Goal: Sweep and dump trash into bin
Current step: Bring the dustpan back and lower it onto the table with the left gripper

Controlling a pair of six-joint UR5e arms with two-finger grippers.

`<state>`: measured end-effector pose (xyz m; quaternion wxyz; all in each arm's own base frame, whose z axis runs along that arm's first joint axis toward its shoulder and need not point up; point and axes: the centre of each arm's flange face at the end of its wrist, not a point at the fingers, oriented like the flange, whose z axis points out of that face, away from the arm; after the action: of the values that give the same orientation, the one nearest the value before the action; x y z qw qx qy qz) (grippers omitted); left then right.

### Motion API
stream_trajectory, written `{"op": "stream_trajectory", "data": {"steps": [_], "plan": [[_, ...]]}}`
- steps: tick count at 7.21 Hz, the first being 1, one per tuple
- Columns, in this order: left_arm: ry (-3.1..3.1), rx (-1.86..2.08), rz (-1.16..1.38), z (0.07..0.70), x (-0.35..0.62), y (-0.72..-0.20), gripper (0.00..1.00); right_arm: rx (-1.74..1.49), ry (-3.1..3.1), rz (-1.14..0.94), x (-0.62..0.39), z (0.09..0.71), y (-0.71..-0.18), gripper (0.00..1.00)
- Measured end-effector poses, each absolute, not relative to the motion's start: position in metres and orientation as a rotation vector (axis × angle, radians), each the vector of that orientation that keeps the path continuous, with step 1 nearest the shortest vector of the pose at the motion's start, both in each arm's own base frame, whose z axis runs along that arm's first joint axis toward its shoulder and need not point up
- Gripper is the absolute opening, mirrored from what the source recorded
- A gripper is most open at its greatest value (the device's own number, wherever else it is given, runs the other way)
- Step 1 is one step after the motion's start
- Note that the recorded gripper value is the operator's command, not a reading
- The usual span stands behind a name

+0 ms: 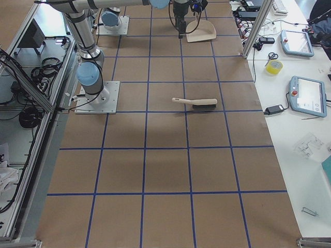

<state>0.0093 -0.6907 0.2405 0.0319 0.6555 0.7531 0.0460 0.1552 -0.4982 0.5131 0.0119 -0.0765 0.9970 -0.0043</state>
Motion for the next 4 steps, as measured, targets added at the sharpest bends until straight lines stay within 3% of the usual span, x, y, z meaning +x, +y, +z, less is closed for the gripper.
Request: {"op": "stream_trajectory", "data": {"steps": [1,2,3,4], "plan": [[2.318,2.025,0.145,0.2395,0.0083,-0.6900,0.46,-0.238,3.108,-0.014,0.1552,0.5131,-0.4982,1.00],[2.316,2.029,0.146,0.2398,0.0073,-0.6890,0.61,-0.238,3.108,-0.013,0.1552,0.5129,-0.4984,1.00],[2.314,2.031,0.145,0.2409,0.0069,-0.6879,0.71,-0.238,3.108,-0.013,0.1552,0.5126,-0.4986,1.00],[2.312,2.031,0.142,0.2425,0.0068,-0.6872,0.70,-0.238,3.108,-0.012,0.1552,0.5125,-0.4987,1.00]]}}
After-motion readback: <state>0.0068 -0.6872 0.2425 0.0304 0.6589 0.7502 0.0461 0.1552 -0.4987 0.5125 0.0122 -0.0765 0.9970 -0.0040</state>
